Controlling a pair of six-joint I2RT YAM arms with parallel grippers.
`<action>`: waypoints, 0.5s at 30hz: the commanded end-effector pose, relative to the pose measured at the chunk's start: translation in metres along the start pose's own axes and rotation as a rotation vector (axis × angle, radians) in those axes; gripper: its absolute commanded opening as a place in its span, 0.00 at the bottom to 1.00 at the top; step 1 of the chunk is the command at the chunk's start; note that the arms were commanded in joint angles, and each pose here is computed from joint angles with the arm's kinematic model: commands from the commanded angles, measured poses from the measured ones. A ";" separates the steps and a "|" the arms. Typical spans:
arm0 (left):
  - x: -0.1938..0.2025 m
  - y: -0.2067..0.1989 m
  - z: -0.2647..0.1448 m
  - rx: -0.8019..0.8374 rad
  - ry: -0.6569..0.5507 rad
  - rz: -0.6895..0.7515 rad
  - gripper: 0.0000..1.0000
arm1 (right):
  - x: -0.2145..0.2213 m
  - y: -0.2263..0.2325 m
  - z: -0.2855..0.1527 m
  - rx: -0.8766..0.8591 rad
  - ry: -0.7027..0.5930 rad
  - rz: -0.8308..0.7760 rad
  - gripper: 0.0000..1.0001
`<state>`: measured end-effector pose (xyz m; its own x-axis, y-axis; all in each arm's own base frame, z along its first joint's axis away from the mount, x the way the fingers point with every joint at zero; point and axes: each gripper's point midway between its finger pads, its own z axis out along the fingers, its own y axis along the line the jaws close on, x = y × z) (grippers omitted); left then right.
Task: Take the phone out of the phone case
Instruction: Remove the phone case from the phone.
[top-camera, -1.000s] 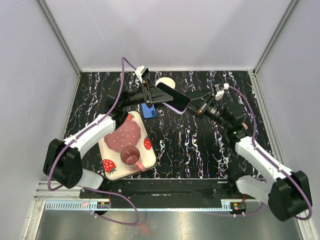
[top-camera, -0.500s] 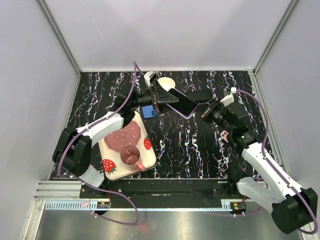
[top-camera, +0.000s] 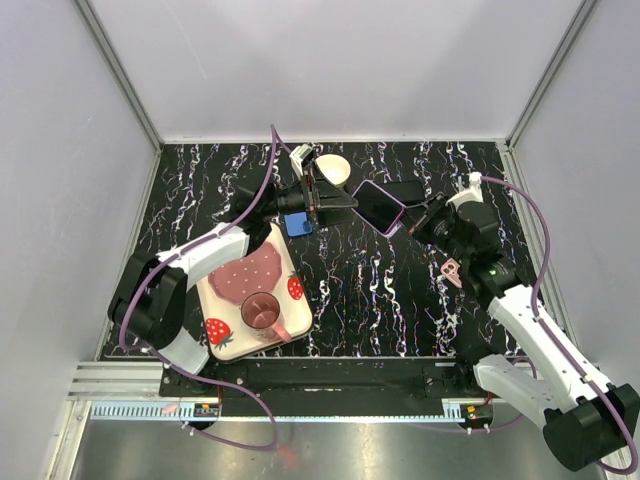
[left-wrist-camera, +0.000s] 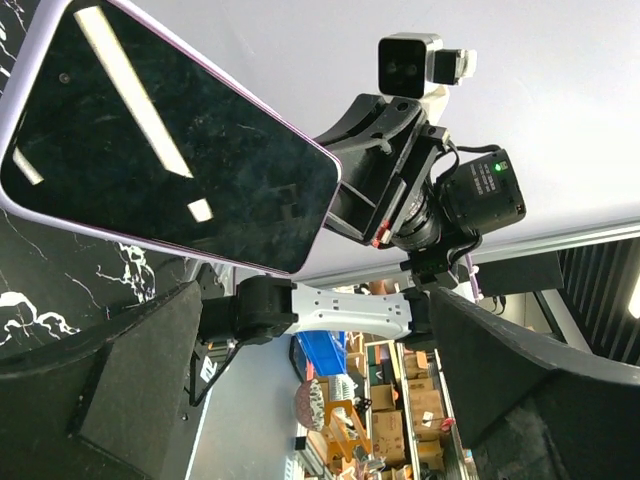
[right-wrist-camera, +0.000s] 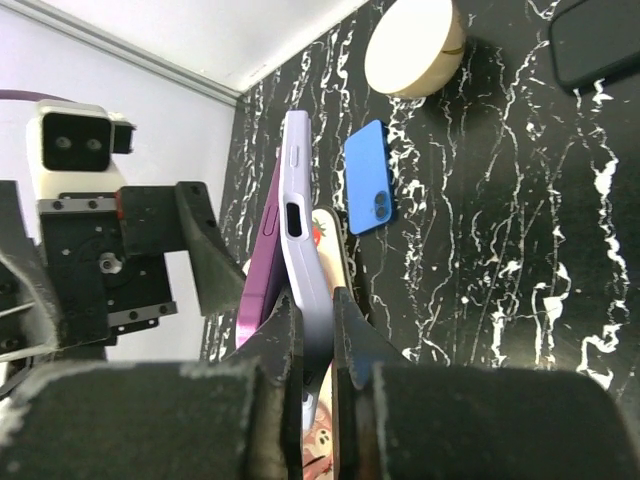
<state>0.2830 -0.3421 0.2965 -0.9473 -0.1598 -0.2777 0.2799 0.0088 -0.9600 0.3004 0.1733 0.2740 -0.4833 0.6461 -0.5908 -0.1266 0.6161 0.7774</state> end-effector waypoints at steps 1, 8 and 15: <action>0.004 -0.039 -0.005 0.089 0.028 0.148 0.99 | -0.030 0.026 -0.011 -0.059 -0.096 -0.073 0.00; 0.014 0.024 0.002 -0.234 0.059 0.049 0.99 | -0.003 -0.010 -0.003 0.036 0.000 -0.137 0.00; 0.036 0.042 0.014 -0.377 0.146 -0.006 0.99 | 0.002 -0.042 -0.002 0.240 0.112 -0.237 0.00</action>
<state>0.2742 -0.3589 0.2595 -0.9624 -0.0691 -0.2627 0.2359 0.2671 -0.9344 0.2920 0.1589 0.2179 -0.5791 0.4842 -0.6559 -0.0552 0.7794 0.6241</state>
